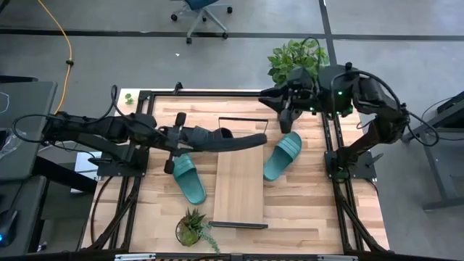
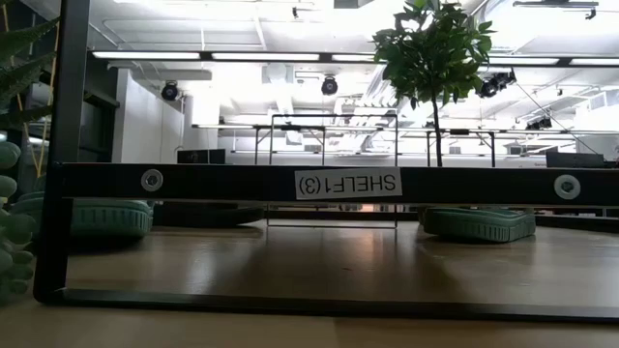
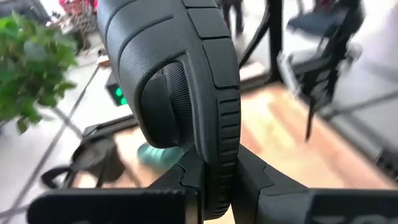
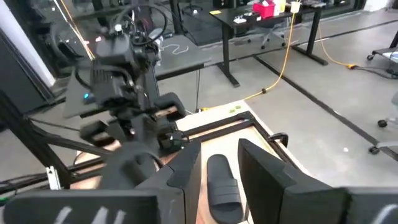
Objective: Pick and place slides into the shelf
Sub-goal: Put the right black slides on the shelf
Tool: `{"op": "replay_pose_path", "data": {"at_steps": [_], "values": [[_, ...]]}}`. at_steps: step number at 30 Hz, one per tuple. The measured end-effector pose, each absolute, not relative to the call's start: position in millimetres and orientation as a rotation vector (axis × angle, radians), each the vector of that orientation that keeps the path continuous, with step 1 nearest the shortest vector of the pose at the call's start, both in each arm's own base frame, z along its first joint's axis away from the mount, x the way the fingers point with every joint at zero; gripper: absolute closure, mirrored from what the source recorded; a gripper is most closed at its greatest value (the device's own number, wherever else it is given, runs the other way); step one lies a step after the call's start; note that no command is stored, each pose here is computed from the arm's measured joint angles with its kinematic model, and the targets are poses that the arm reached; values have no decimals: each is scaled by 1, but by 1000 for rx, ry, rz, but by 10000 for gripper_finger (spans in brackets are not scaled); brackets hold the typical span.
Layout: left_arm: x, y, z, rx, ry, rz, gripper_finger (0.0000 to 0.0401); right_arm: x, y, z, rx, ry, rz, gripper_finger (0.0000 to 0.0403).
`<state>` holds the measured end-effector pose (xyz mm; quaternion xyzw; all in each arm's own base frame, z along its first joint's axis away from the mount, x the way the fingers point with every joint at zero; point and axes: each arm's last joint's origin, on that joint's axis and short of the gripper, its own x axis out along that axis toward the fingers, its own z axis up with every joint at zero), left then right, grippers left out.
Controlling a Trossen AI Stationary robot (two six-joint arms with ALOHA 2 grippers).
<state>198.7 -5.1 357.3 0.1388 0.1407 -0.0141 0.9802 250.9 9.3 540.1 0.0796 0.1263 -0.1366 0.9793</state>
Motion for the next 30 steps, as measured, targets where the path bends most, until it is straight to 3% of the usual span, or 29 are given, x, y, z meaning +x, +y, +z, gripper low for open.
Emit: {"op": "replay_pose_path", "data": {"at_steps": [8,12,18,30], "values": [[192,1,342,497,496,115,368,248,18,535,174,293,-316,306],[197,2,335,627,573,100,369,249,20,533,185,308,-334,306],[221,2,306,799,768,1,372,250,20,527,198,336,-362,306],[263,5,256,917,1025,78,376,251,21,523,222,357,-403,306]]}}
